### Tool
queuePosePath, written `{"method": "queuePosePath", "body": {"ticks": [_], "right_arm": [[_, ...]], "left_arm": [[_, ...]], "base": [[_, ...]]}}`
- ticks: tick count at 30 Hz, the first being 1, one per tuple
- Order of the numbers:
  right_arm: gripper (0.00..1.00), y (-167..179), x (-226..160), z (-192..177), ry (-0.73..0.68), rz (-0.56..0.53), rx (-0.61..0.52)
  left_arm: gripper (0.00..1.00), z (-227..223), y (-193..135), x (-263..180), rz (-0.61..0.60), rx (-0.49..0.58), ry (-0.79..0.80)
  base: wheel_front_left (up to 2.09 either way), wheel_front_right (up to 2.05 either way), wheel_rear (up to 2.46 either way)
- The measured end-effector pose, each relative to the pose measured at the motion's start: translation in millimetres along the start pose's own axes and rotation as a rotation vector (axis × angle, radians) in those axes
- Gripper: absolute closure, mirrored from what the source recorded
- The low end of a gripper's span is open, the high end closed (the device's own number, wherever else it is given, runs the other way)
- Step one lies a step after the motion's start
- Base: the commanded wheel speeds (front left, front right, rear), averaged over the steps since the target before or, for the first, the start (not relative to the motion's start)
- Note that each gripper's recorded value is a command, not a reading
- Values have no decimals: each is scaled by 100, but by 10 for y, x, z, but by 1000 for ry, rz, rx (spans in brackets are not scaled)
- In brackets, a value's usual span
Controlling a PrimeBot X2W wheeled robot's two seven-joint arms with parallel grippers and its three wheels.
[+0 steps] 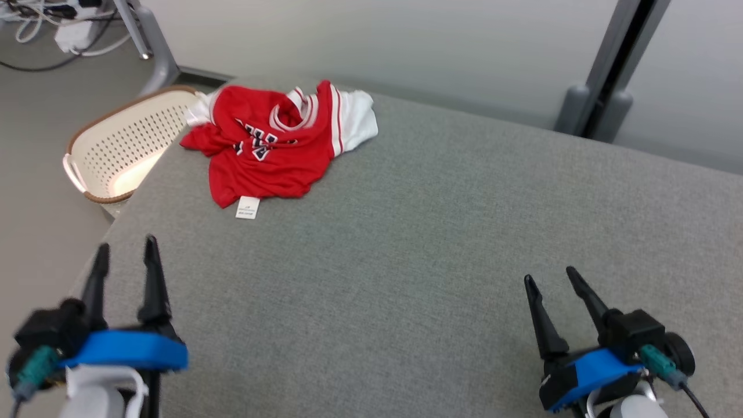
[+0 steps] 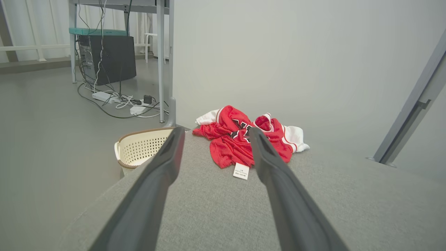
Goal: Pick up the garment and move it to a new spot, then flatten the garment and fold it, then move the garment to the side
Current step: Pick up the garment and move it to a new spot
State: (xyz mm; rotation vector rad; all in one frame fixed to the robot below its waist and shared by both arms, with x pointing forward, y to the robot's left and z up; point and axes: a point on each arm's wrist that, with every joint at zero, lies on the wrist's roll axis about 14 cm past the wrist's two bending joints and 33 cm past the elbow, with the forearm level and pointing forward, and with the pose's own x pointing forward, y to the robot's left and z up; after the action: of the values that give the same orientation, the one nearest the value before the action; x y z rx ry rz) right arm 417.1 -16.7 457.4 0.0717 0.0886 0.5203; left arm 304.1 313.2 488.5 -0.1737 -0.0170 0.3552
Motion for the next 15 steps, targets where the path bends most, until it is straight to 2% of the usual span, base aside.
{"method": "queuePosePath", "body": {"ticks": [4, 10, 13, 15], "right_arm": [[0, -206, 119, 31, -2, -40, -32], [0, -572, 324, 86, -12, -109, -78], [0, -763, 387, 19, 5, -145, -92], [0, -889, 409, -63, 25, -169, -90]], "left_arm": [[0, 491, -111, 524, -69, 109, -93], [0, 1090, -503, 1460, -161, 191, -185], [0, 1071, -741, 1957, -192, 90, -143], [0, 866, -862, 2264, -213, 115, -63]], "base": [[0, 0, 0], [0, 0, 0], [0, 0, 0], [0, 0, 0]]}}
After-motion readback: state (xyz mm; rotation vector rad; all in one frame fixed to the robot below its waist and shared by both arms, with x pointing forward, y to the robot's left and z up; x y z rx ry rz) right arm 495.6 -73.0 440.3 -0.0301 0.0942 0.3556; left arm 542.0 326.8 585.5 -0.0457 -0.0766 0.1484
